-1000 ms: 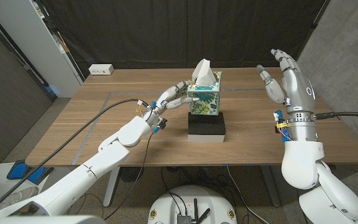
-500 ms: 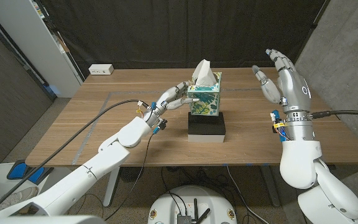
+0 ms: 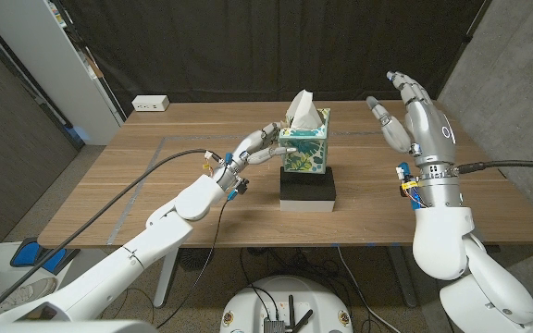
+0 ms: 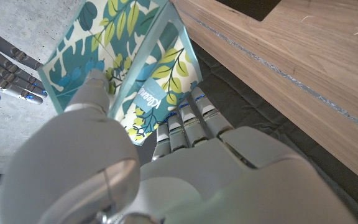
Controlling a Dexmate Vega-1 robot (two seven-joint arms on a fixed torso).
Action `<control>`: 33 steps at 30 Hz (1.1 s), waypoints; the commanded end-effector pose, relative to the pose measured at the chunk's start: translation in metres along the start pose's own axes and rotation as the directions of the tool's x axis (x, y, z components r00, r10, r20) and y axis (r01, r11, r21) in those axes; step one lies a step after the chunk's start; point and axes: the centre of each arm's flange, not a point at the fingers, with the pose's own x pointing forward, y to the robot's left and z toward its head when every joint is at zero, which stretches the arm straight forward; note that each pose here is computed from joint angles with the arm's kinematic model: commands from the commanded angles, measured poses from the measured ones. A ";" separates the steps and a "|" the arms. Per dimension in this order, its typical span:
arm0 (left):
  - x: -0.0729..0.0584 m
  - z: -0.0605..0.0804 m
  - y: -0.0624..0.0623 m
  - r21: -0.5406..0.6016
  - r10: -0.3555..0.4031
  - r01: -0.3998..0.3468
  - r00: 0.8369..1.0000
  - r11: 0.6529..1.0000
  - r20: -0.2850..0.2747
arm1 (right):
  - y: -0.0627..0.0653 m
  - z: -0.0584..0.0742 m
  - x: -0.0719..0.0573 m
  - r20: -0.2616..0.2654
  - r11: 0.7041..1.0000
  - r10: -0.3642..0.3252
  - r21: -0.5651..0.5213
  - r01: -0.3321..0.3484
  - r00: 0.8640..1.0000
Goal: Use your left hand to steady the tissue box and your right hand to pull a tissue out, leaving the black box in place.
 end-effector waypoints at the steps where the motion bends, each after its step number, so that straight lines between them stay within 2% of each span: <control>1: -0.004 -0.001 -0.004 -0.015 -0.007 0.007 1.000 1.000 -0.005 | 0.005 0.009 0.003 0.004 0.999 0.045 0.018 -0.045 0.999; 14: -0.007 0.001 -0.007 -0.016 -0.013 0.013 1.000 1.000 0.011 | 0.006 0.020 0.004 0.026 0.996 0.085 0.030 -0.086 0.996; 23: -0.008 0.004 -0.008 -0.011 -0.015 0.015 1.000 1.000 0.026 | 0.006 0.030 0.002 0.062 0.996 0.083 0.014 -0.084 0.995; 33: -0.008 0.004 -0.009 -0.011 -0.020 0.021 0.999 1.000 0.040 | 0.007 0.041 0.007 0.101 0.993 0.117 0.011 -0.119 0.988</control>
